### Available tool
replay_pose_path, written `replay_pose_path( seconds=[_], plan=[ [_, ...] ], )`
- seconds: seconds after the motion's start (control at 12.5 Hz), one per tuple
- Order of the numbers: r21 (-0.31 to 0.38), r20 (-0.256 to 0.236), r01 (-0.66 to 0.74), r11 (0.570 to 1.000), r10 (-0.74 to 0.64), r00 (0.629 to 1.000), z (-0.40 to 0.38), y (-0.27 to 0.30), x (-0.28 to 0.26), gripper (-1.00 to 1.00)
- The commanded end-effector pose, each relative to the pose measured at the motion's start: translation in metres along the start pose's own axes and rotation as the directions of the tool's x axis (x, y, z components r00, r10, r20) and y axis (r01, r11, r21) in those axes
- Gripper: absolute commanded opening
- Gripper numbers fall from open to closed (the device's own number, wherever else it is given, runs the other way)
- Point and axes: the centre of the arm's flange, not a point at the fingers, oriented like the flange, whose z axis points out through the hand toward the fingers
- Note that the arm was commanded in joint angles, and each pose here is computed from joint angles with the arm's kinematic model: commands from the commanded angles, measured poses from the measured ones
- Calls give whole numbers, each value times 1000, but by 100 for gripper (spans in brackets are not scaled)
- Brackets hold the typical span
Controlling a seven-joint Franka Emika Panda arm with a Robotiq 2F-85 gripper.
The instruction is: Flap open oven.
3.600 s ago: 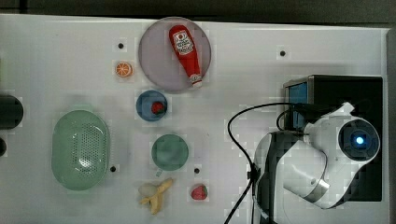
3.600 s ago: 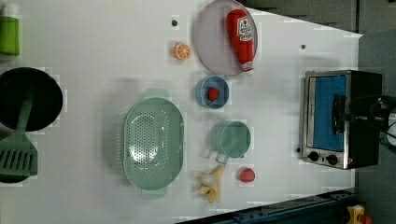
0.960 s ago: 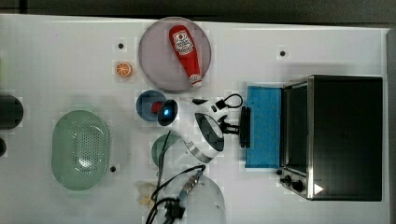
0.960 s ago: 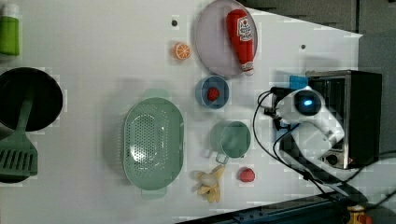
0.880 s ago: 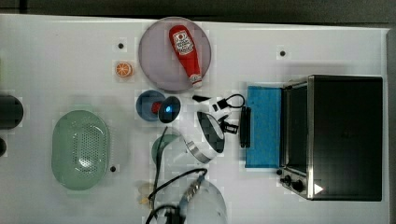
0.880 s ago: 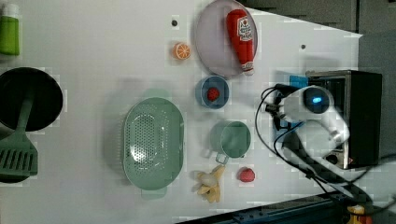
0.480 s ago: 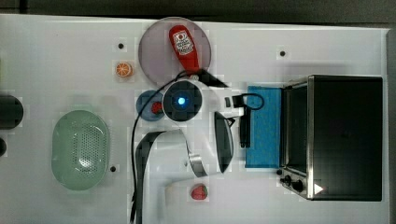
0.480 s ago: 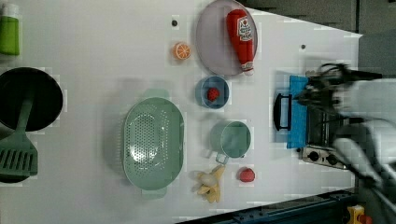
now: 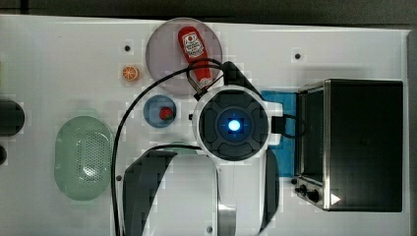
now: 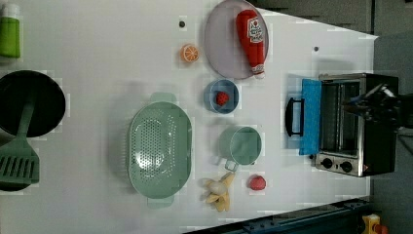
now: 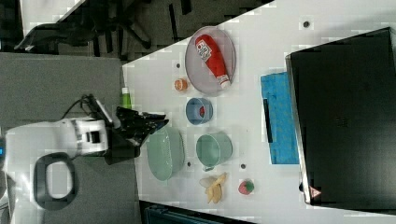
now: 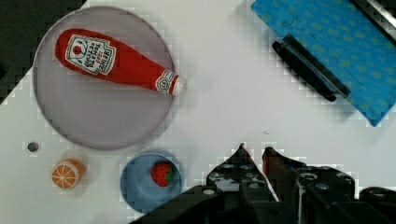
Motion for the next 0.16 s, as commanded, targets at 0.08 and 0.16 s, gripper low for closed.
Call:
replay_pose_path(
  seconds=[0.08, 0.16],
  plan=[
    [-32, 32, -67, 997, 68, 997, -35, 8, 3, -65],
    [-35, 35, -75, 997, 76, 996, -53, 10, 7, -65]
  ],
)
